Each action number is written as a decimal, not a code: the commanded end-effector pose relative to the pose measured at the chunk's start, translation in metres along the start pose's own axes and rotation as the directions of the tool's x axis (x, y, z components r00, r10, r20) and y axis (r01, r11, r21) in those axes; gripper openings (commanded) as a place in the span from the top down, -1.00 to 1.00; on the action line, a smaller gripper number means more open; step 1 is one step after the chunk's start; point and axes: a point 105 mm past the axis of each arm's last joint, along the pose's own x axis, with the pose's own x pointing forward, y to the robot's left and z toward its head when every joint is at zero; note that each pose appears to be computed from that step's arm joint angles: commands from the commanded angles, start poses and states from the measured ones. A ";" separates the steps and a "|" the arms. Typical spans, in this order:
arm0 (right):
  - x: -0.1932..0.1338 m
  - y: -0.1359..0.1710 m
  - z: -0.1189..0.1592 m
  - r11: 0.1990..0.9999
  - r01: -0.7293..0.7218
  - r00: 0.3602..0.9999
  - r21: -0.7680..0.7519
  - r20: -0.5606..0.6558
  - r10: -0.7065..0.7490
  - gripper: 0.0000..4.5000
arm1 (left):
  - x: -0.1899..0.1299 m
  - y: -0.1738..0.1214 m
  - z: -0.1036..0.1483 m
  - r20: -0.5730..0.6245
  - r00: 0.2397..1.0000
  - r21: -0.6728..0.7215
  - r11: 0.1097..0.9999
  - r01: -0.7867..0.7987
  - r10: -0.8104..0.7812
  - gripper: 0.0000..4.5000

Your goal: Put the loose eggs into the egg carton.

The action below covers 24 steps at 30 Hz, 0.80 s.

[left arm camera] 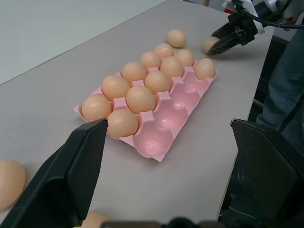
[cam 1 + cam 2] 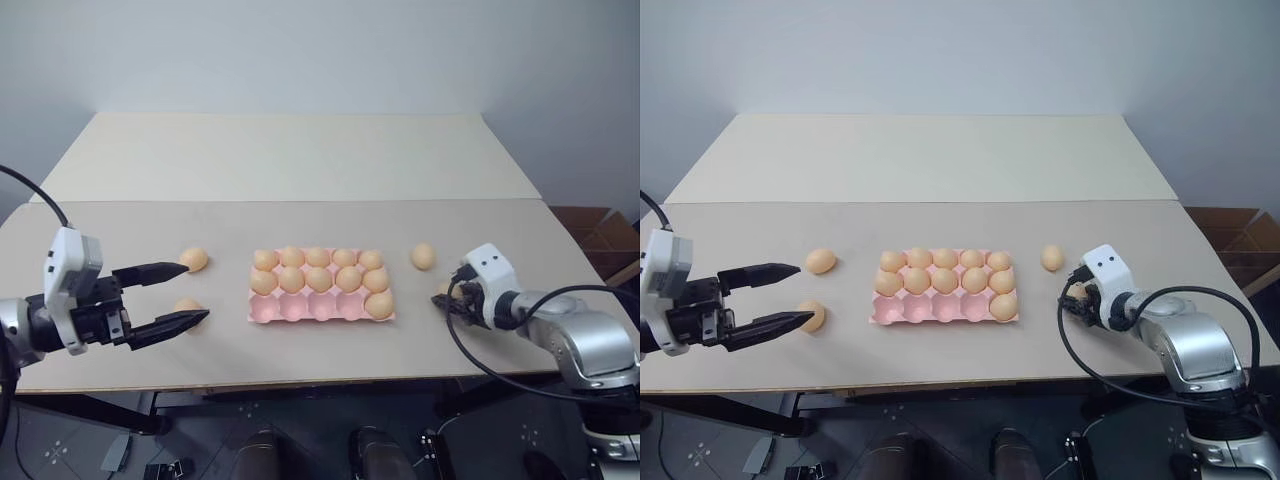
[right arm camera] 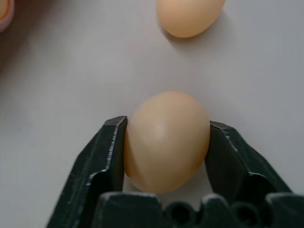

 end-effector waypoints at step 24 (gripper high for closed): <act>0.012 0.146 0.075 0.888 -0.366 0.893 -0.280 0.162 0.419 0.16 | 0.009 -0.008 0.009 0.022 1.000 0.068 0.998 0.016 -0.018 -1.00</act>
